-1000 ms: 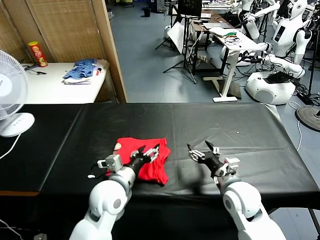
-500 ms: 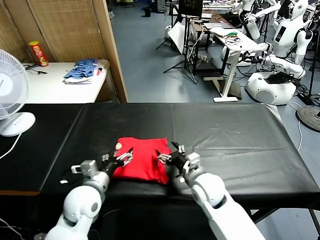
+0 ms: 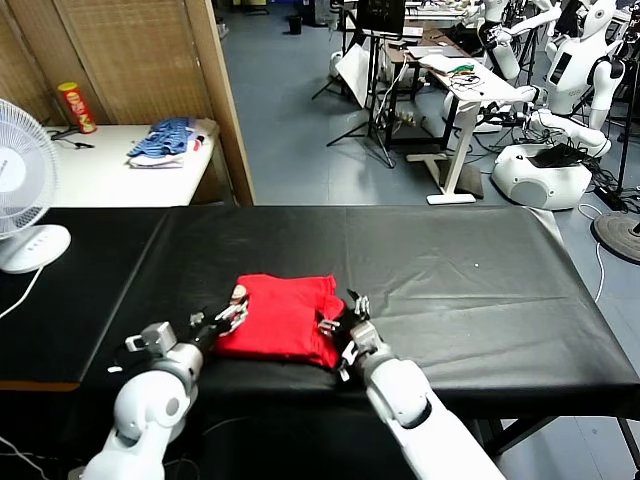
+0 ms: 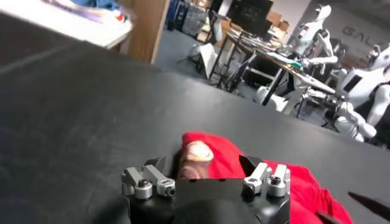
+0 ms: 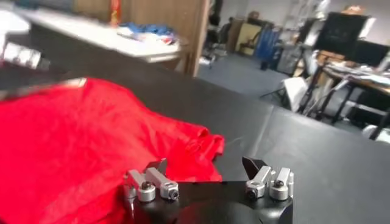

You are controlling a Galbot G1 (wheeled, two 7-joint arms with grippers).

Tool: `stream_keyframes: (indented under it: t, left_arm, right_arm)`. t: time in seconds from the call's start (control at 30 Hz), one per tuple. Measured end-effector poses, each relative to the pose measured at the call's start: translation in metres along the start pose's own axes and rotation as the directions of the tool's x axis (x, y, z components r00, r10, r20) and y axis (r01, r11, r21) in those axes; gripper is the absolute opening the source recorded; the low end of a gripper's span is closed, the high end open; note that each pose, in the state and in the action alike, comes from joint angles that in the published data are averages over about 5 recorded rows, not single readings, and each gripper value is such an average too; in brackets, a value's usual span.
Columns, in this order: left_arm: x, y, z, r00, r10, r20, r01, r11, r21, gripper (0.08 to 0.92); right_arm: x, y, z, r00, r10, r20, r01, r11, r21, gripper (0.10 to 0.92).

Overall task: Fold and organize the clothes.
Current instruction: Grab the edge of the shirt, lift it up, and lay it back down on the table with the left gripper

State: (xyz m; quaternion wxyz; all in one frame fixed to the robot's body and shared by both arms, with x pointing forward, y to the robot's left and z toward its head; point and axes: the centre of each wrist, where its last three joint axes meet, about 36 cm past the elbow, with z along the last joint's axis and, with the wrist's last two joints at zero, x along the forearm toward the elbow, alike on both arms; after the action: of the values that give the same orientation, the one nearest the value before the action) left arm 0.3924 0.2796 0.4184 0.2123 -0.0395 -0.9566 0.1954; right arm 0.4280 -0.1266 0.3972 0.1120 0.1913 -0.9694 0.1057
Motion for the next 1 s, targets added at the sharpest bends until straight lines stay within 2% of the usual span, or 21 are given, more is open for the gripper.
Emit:
stream_keyframes:
  t: [0.3, 0.4, 0.57, 0.67, 0.73, 0.9, 1.0]
  left_arm:
    - [-0.006, 0.024, 0.0, 0.9987, 0.031, -0.039, -0.023, 0.979, 0.204, 0.79]
    - [-0.007, 0.028, 0.001, 0.9972, 0.05, -0.055, -0.034, 0.964, 0.263, 0.7]
    - [-0.009, 0.029, 0.002, 0.9956, 0.064, -0.068, -0.041, 0.953, 0.301, 0.425]
    - [-0.009, 0.03, 0.003, 0.996, 0.056, -0.069, -0.034, 0.957, 0.286, 0.257]
    - [-0.008, 0.03, 0.003, 0.9969, 0.044, -0.065, -0.026, 0.966, 0.259, 0.174]
    - [-0.006, 0.025, 0.002, 0.9994, 0.008, -0.034, -0.003, 0.988, 0.154, 0.137]
    - [-0.002, 0.021, 0.001, 0.9998, -0.02, -0.003, 0.02, 0.999, 0.026, 0.133]
  right_arm:
    - [0.037, -0.014, -0.023, 0.994, 0.006, 0.112, 0.01, 0.99, -0.138, 0.798]
    - [0.047, -0.015, -0.029, 0.991, 0.009, 0.133, 0.012, 0.988, -0.156, 0.798]
    - [0.056, -0.017, -0.035, 0.988, 0.022, 0.154, 0.005, 0.985, -0.171, 0.798]
    - [0.06, -0.018, -0.036, 0.987, 0.03, 0.158, -0.001, 0.984, -0.177, 0.798]
    - [0.063, -0.018, -0.036, 0.987, 0.042, 0.154, -0.014, 0.984, -0.177, 0.798]
    - [0.071, -0.018, -0.034, 0.988, 0.105, 0.11, -0.087, 0.984, -0.156, 0.798]
    - [0.076, -0.019, -0.032, 0.986, 0.15, 0.067, -0.141, 0.981, -0.131, 0.798]
